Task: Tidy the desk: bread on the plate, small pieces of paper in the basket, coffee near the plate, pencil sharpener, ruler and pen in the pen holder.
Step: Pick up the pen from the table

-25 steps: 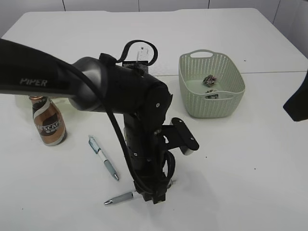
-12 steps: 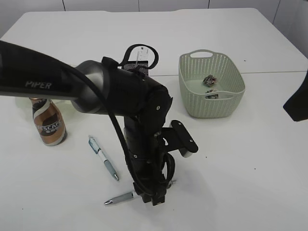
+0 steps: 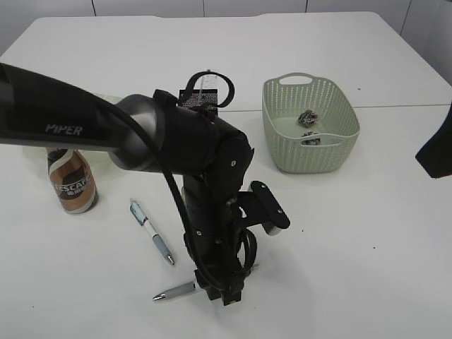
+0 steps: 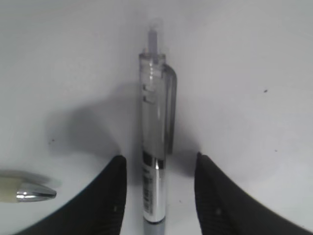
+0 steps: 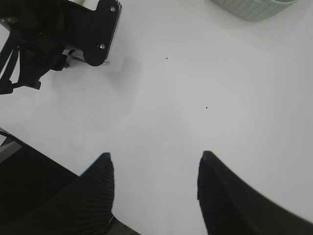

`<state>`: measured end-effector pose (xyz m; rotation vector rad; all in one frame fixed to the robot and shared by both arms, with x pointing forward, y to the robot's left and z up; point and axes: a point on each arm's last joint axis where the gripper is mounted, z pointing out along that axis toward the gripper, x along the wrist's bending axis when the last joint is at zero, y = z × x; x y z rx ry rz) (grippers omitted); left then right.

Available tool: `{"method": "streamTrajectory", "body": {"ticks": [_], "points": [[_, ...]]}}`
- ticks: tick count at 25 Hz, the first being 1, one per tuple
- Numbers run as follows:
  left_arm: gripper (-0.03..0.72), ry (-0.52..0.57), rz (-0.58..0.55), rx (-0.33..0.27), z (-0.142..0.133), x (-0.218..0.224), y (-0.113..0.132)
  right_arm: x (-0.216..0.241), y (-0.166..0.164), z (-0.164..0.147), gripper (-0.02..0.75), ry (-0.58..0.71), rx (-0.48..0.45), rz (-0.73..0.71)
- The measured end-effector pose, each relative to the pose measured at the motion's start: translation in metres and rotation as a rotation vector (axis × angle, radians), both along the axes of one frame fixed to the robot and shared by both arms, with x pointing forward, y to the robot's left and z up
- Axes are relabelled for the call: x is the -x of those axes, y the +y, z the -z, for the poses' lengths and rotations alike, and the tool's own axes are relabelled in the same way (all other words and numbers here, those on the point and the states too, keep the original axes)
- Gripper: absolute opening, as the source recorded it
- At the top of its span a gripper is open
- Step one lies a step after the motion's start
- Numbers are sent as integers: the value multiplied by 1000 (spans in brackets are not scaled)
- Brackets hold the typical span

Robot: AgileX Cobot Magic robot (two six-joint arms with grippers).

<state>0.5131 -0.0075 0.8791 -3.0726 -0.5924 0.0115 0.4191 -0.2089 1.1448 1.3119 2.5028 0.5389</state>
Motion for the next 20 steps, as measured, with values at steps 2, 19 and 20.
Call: {"method": "streamTrajectory", "body": {"ticks": [2, 19, 20], "points": [[318, 2, 0, -2, 1, 0, 0, 0, 0, 0, 405, 0, 0, 0], [67, 13, -40, 9, 4, -2, -1, 0, 0, 0, 405, 0, 0, 0], [66, 22, -51, 17, 4, -1, -2, 0, 0, 0, 405, 0, 0, 0]]}}
